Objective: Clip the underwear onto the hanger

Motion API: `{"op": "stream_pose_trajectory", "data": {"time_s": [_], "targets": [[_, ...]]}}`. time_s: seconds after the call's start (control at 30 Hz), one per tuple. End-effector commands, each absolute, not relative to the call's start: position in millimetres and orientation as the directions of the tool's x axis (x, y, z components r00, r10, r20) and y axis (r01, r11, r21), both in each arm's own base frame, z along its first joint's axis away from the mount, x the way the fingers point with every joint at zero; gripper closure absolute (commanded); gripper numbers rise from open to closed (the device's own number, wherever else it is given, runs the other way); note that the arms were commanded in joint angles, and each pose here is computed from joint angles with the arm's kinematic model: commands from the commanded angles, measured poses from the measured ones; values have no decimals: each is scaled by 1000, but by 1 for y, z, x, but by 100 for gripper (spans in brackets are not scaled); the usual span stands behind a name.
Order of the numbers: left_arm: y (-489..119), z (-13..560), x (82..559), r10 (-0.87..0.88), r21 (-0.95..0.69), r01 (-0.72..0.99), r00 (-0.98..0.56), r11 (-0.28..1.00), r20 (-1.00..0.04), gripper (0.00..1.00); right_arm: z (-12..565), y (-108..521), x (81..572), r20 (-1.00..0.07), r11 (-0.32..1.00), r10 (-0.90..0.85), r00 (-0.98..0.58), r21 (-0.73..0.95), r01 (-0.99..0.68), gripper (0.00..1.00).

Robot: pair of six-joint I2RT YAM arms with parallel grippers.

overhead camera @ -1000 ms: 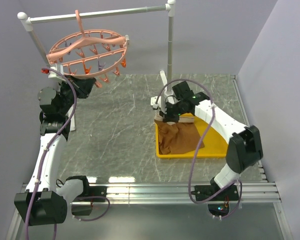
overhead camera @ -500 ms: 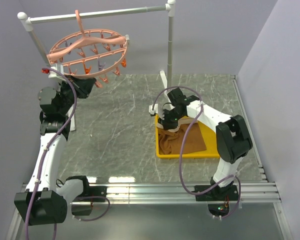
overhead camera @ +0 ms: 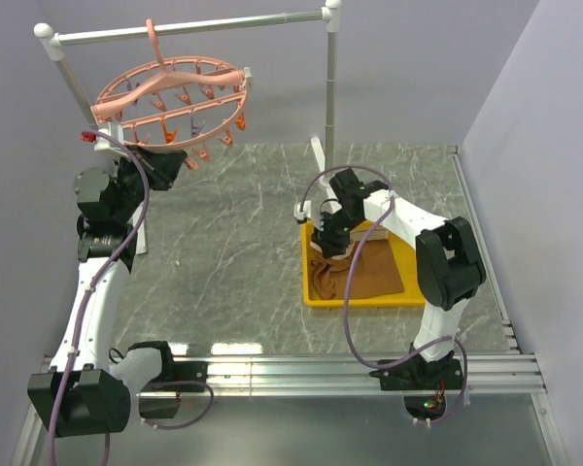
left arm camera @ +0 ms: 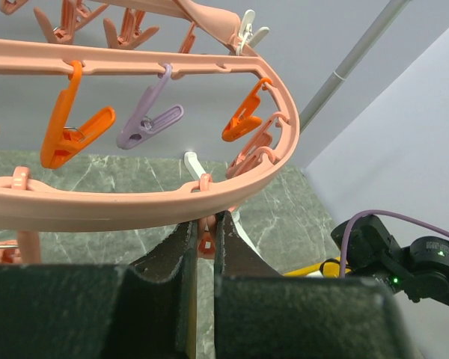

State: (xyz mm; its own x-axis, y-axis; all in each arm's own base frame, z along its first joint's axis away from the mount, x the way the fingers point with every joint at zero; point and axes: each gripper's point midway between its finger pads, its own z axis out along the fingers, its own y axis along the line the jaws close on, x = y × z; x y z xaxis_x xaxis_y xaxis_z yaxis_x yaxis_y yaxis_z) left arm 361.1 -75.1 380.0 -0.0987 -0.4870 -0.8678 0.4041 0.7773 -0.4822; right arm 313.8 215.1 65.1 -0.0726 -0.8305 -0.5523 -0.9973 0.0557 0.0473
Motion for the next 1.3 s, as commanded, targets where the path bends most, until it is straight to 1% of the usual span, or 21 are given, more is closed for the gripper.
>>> {"op": "stream_pose_trajectory", "data": {"time_s": [0.0, 0.17, 0.4, 0.73, 0.8, 0.9, 1.07, 1.2, 1.27], "targets": [[-76, 409, 358, -468, -430, 451, -29, 782, -883, 100, 81, 213, 319, -587, 57, -805, -88, 71, -996, 49], [-76, 408, 358, -469, -430, 450, -28, 783, -883, 100, 95, 217, 311, -625, 41, -773, -107, 119, -992, 49], [-76, 410, 359, -469, -429, 452, -25, 782, -883, 100, 92, 214, 306, -607, 43, -780, -154, 193, -980, 49], [-76, 409, 359, -469, -431, 451, -30, 782, -882, 100, 78, 207, 319, -601, 61, -789, -130, 134, -989, 45], [-76, 407, 358, -470, -432, 450, -32, 781, -882, 100, 74, 204, 317, -592, 59, -795, -132, 142, -988, 48], [-76, 407, 359, -470, -434, 451, -34, 780, -882, 100, 69, 196, 315, -578, 57, -805, -132, 146, -988, 53], [-77, 408, 360, -471, -434, 453, -34, 779, -881, 100, 67, 189, 313, -571, 57, -810, -135, 152, -987, 57], [-76, 408, 360, -471, -434, 452, -35, 779, -881, 100, 69, 190, 311, -572, 56, -808, -141, 164, -985, 46], [-76, 408, 360, -471, -435, 451, -35, 780, -881, 100, 71, 191, 310, -576, 49, -806, -137, 166, -985, 45]]}}
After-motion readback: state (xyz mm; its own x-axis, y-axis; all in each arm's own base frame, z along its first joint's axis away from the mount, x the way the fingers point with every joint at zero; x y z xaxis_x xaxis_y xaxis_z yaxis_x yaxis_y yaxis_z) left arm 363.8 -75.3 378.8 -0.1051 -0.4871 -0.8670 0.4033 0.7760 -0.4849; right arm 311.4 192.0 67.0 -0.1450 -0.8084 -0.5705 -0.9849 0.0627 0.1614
